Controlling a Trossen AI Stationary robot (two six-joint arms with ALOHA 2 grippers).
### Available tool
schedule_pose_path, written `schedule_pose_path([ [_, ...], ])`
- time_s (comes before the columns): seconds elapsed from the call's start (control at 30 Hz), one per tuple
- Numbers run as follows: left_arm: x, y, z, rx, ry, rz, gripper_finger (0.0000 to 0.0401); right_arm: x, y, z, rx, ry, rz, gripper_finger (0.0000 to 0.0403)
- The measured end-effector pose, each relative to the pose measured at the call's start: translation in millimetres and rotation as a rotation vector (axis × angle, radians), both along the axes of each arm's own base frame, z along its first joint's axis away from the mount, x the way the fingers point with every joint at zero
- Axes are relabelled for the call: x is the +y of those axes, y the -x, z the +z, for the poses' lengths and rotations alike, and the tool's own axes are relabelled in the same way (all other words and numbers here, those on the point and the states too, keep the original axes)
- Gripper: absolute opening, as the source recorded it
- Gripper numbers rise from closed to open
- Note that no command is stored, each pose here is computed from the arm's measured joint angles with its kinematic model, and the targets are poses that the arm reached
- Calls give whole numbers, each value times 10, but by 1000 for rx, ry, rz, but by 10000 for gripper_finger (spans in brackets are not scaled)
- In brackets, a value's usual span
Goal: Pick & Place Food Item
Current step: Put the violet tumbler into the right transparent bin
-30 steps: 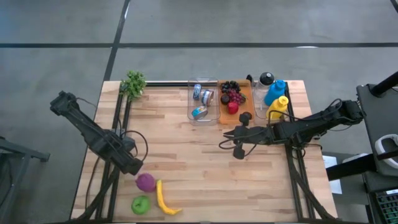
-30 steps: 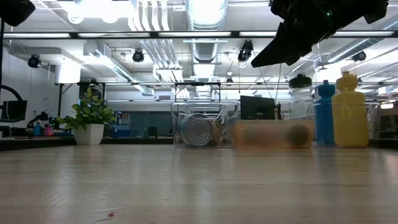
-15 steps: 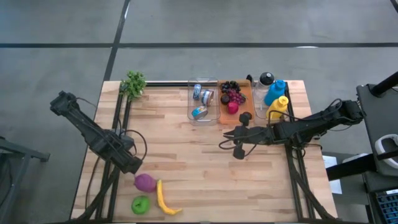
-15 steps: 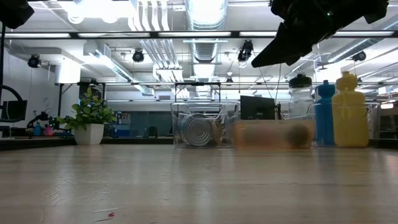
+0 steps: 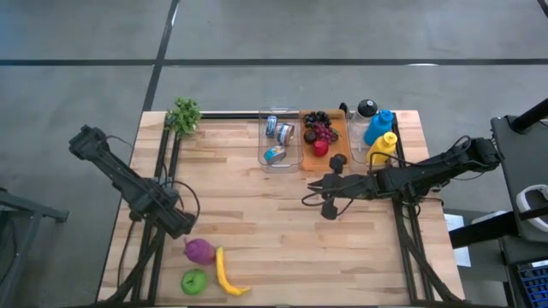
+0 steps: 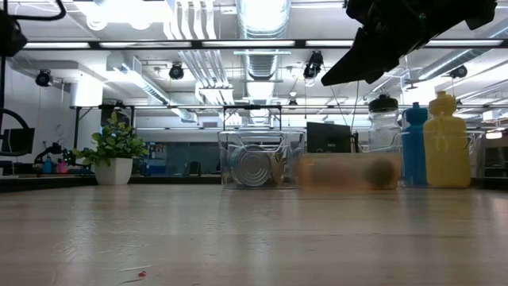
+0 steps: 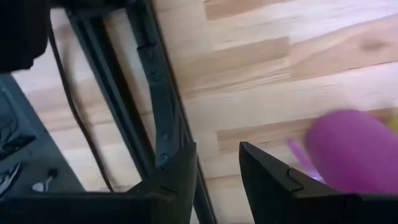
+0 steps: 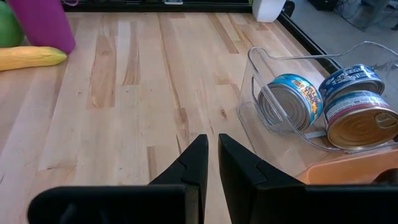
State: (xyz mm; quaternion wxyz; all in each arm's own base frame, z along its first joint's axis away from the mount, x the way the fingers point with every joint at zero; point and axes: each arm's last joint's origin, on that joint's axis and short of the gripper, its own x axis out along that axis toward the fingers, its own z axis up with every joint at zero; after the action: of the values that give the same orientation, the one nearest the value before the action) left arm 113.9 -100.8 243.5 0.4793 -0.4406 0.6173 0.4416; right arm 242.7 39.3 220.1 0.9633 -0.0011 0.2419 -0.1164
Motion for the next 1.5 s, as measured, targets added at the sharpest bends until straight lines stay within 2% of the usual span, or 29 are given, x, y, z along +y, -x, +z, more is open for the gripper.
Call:
schedule_pose_path([
  [0.17, -7, -1, -120, 13, 9, 66, 122, 0, 0, 0, -1, -2, -1, 34],
  [0.33, -72, -59, -266, -35, 113, 57, 122, 0, 0, 1, -1, -2, -1, 34],
  [0.83, -73, -62, -545, -67, 145, 86, 123, 0, -2, -2, 0, -1, -1, 34],
  [1.13, -112, -135, -706, -210, 196, 86, 122, 0, -3, -3, 0, -1, -1, 34],
  [1.5, -73, -139, -749, -271, 107, 93, 123, 0, -3, -2, -2, -2, -5, 34],
])
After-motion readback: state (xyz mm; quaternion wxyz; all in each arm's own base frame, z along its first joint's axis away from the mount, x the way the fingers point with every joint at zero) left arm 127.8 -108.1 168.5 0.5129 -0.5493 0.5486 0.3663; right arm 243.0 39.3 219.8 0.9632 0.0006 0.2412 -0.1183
